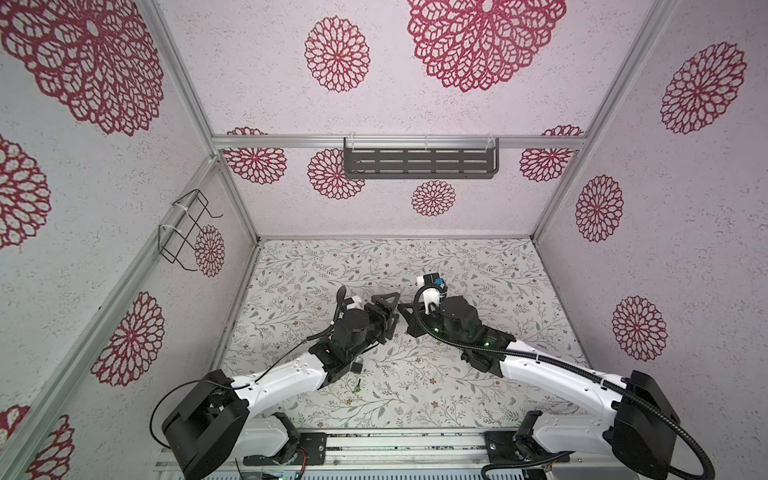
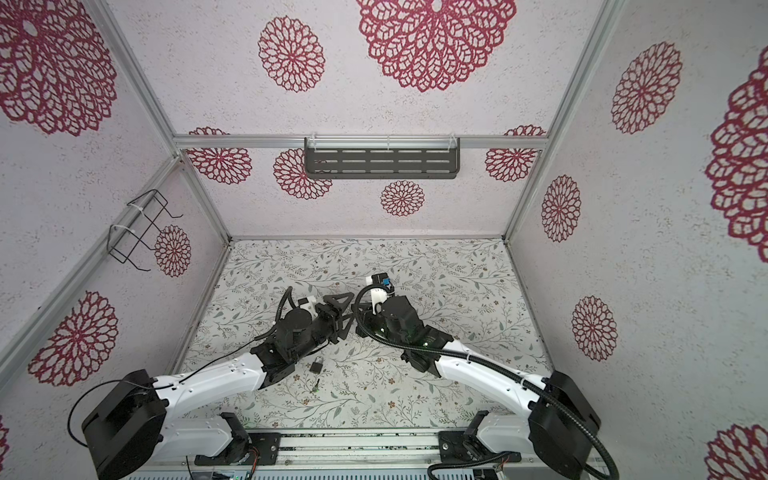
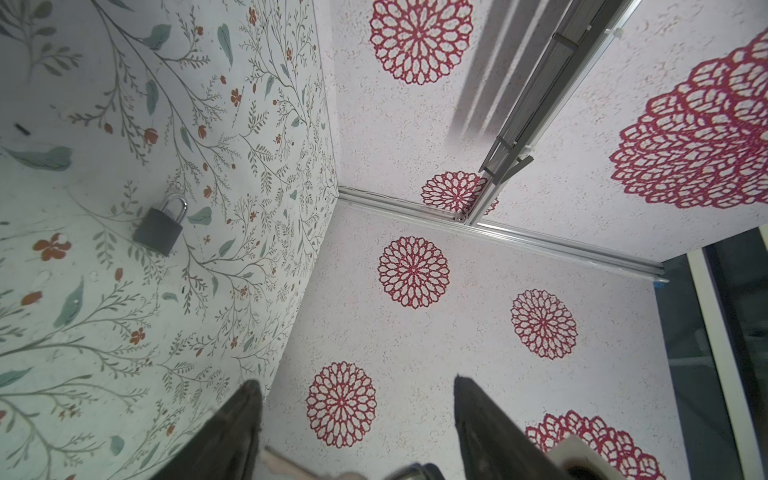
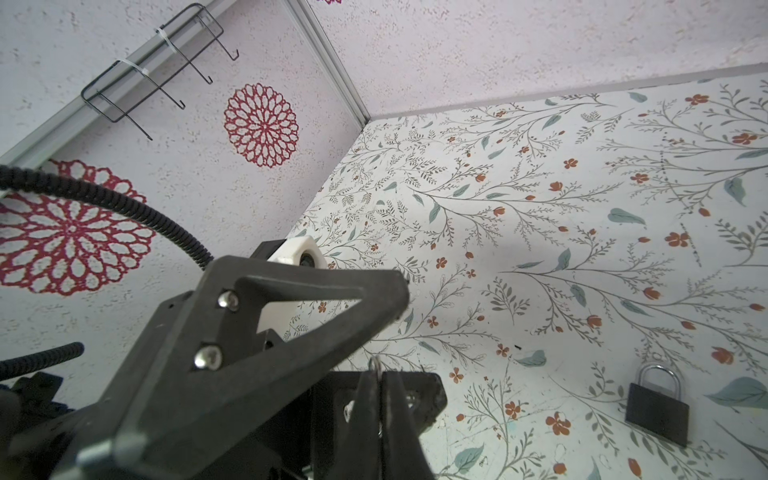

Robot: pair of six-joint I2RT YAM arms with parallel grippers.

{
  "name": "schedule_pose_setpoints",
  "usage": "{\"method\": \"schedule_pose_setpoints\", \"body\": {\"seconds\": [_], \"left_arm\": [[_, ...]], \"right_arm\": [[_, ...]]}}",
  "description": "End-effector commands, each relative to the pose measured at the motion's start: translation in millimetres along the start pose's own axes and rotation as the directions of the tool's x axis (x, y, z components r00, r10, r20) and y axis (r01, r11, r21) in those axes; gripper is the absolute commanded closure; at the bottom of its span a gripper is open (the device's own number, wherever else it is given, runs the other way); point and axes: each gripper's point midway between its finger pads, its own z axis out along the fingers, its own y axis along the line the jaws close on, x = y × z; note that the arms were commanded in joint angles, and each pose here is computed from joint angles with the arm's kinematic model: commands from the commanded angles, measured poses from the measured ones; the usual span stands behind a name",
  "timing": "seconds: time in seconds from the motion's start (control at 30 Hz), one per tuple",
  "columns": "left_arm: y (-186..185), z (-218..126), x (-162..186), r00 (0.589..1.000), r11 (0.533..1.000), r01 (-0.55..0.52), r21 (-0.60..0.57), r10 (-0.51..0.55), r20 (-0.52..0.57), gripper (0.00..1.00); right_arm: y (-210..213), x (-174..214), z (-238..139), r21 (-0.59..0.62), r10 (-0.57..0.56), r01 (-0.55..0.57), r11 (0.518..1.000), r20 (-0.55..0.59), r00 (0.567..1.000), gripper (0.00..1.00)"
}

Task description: Unlock with the key

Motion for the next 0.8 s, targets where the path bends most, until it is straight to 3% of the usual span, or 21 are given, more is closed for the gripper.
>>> {"method": "schedule_pose_setpoints", "body": {"seconds": [0.0, 0.47, 0.77], "left_arm": [[-10, -6, -1, 1.0, 0.999, 0.017, 0.049, -0.018, 0.012, 0.3], [-16, -8, 1, 0.999, 0.997, 0.033, 0.069, -0.033, 0.005, 0.29], [-15, -15, -8, 0.998, 0.997, 0.027, 0.071, -0.031, 0.048, 0.36]], "right_arm": [[12, -16, -11, -0.04, -0.006, 0.008, 0.999, 0.056, 0.998, 1.0], [21, -16, 3, -0.09, 0.004, 0.001, 0.996, 0.054, 0.999, 1.0], [14, -12, -4, -0.066, 0.004, 0.001, 0.998, 0.062, 0.998, 1.0]]}}
